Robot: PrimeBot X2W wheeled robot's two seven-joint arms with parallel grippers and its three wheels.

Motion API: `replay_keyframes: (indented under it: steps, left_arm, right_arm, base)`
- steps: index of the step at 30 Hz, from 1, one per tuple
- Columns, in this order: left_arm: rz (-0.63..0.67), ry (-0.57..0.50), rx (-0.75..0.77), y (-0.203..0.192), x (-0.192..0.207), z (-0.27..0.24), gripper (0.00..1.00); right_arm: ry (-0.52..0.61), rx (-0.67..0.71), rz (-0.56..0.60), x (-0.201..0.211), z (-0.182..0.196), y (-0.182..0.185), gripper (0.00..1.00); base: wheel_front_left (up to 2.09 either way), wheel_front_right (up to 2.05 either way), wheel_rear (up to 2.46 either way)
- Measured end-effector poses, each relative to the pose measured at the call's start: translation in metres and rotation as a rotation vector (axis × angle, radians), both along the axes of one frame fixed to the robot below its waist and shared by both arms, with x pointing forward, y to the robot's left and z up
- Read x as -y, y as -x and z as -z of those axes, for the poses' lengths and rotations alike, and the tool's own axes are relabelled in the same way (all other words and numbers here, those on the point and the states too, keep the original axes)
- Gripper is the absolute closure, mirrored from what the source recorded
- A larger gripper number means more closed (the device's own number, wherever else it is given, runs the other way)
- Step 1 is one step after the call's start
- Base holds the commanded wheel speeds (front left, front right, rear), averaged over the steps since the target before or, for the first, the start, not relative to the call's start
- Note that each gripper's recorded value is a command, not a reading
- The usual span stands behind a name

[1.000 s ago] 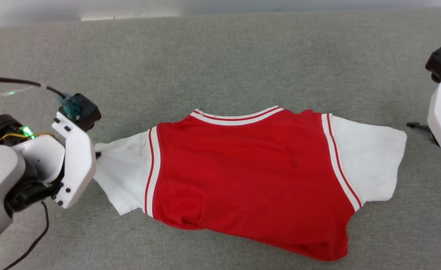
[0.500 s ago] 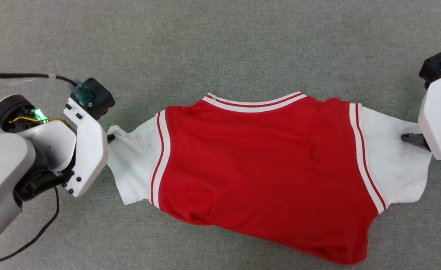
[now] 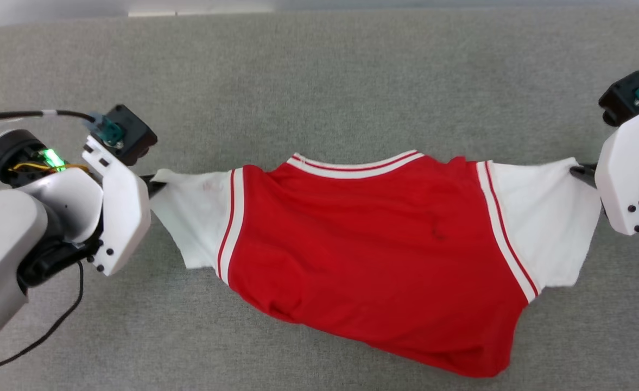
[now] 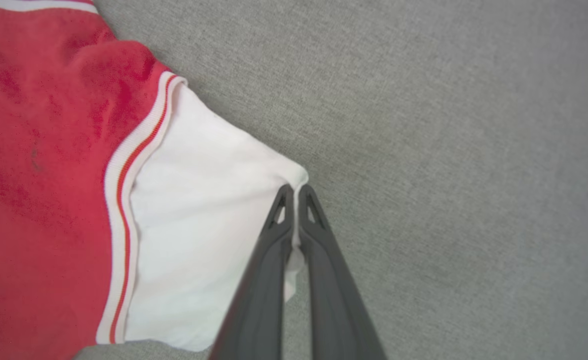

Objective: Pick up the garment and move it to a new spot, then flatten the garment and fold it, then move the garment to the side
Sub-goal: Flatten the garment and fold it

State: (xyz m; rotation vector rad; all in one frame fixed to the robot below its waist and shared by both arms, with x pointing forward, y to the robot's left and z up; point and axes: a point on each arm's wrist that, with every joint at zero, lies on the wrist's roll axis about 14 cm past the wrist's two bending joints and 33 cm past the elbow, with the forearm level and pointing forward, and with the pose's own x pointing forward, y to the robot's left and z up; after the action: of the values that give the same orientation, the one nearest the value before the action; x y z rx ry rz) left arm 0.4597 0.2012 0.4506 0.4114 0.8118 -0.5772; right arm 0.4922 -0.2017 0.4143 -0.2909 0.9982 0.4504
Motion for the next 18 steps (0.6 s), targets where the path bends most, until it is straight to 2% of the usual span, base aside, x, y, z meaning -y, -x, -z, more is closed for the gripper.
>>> replay_keyframes:
  steps: [5, 18]
  left_arm:
    - [0.002, 0.045, 0.197, -0.016, 0.003, -0.051, 1.00]
    - [0.049, 0.122, 0.661, -0.051, 0.034, -0.190, 1.00]
  right_arm:
    - [-0.059, 0.223, -0.027, -0.003, -0.058, -0.009, 1.00]
    - [-0.098, 0.713, -0.039, 0.001, -0.203, -0.041, 1.00]
  base:
    - [0.00, 0.00, 0.00]
    - [0.00, 0.00, 0.00]
